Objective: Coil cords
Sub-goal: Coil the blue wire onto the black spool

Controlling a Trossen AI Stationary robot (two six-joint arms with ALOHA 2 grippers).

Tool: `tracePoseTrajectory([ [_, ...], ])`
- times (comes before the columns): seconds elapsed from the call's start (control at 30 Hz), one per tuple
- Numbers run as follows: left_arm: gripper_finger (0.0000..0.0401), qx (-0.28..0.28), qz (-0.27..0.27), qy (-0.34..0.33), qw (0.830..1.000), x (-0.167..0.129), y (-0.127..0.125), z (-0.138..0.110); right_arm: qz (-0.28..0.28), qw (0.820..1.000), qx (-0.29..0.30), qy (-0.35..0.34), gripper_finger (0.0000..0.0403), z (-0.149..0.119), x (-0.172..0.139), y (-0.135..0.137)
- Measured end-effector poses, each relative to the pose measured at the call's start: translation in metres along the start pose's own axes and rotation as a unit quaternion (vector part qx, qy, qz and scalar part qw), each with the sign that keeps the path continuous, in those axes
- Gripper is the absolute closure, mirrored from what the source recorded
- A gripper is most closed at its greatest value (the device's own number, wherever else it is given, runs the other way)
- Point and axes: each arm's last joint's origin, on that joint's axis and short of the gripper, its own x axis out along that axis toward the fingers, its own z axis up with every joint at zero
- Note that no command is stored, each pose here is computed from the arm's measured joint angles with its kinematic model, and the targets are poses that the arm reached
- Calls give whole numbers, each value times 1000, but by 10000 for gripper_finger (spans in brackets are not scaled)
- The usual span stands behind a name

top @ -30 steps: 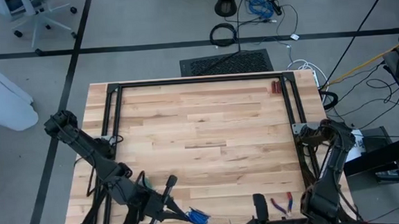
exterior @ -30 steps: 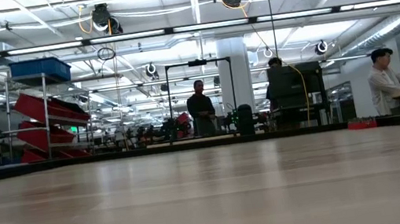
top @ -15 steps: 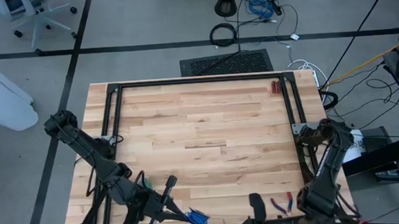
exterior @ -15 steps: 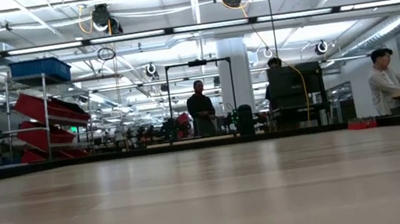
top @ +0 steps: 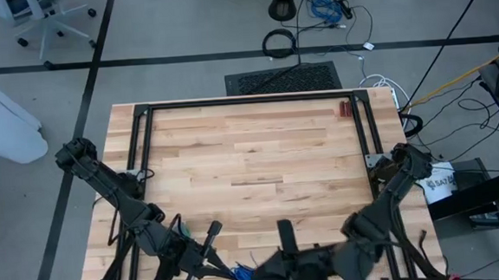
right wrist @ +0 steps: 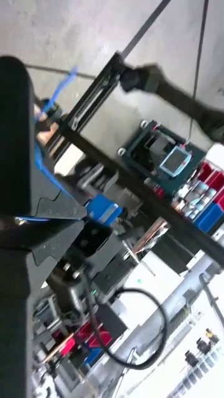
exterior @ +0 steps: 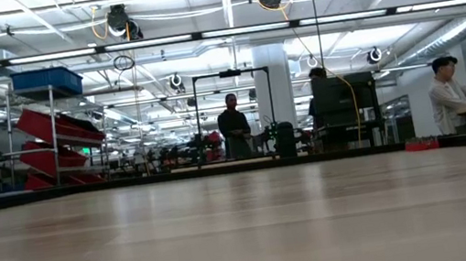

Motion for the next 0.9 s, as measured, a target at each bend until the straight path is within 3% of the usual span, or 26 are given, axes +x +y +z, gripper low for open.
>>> tracePoseTrajectory([
  [0.6, 401, 5, -40, -10, 999, 1, -2, 0, 75, 994, 74, -3, 403, -34, 32, -37],
  [0.9, 401, 25, -52, -25, 998, 1, -3, 3, 138, 981, 137, -9, 403, -46, 40, -48],
])
